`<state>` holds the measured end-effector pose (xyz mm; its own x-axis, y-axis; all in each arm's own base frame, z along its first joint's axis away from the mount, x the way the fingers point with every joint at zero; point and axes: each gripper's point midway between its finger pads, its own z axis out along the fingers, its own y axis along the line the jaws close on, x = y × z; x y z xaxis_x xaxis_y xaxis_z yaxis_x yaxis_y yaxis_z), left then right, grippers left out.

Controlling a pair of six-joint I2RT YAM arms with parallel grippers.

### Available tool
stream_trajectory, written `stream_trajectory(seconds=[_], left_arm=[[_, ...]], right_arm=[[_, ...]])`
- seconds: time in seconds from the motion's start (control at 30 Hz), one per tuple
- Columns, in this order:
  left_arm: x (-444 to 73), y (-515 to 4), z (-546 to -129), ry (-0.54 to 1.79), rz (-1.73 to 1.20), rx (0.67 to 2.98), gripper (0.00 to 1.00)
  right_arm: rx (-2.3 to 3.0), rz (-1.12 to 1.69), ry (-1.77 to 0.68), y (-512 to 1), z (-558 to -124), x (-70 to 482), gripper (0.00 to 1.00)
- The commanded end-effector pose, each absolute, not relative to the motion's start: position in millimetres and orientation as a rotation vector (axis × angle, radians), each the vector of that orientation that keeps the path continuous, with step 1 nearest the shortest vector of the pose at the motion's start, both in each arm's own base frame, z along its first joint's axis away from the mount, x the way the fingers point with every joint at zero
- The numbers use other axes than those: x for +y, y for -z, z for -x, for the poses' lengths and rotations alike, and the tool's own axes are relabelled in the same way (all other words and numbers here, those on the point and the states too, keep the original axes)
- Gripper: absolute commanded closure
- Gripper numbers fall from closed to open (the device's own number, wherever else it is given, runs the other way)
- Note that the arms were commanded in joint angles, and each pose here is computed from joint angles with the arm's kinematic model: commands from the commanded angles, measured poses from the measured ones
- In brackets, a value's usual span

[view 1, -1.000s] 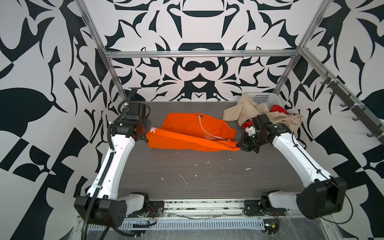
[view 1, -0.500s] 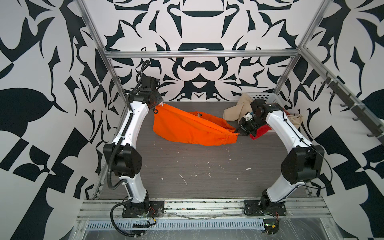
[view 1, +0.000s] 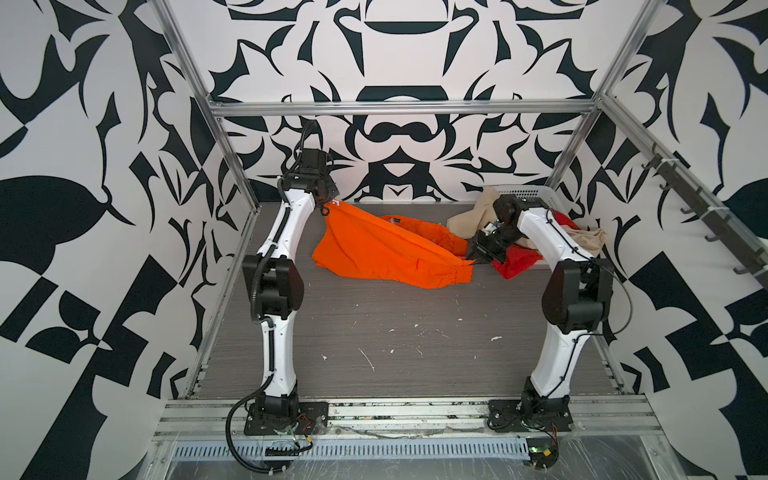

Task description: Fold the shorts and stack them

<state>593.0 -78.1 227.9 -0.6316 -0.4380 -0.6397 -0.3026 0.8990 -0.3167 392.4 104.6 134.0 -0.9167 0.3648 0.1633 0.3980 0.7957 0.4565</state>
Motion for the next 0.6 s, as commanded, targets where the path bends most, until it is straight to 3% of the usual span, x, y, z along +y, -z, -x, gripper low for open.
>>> stream_trajectory(seconds=[0.0, 0.07, 0.2, 0.23, 0.33, 0.57], left_arm=[[-62.7, -219.4, -628.8, 0.199, 0.554, 2.209, 1.00], [-66.6, -197.3, -644.7, 0.211, 0.553, 2.218, 0.90], [-73.3, -167.9, -661.3, 0.233, 0.551, 2.246, 0.59], [-72.6, -166.8, -660.2, 0.233, 0.556, 2.252, 0.54], [-71.6, -178.8, -646.6, 0.240, 0.556, 2.256, 0.43], [-91.0, -200.0, -574.4, 0.418, 0.489, 2.293, 0.43]], right_arm=[[-2.992, 0.702, 0.682, -136.4, -414.4, 83.3, 1.00], [-3.034, 0.764, 0.718, -134.2, -435.5, 81.3, 0.90], [-3.174, 0.839, 0.818, -156.4, -476.2, 77.5, 0.46], [-3.216, 0.842, 0.821, -166.8, -481.2, 75.0, 0.41], [-3.380, 0.869, 0.766, -209.4, -489.4, 60.4, 0.36], [-3.667, 0.613, 0.725, -268.6, -469.9, 86.1, 0.36]])
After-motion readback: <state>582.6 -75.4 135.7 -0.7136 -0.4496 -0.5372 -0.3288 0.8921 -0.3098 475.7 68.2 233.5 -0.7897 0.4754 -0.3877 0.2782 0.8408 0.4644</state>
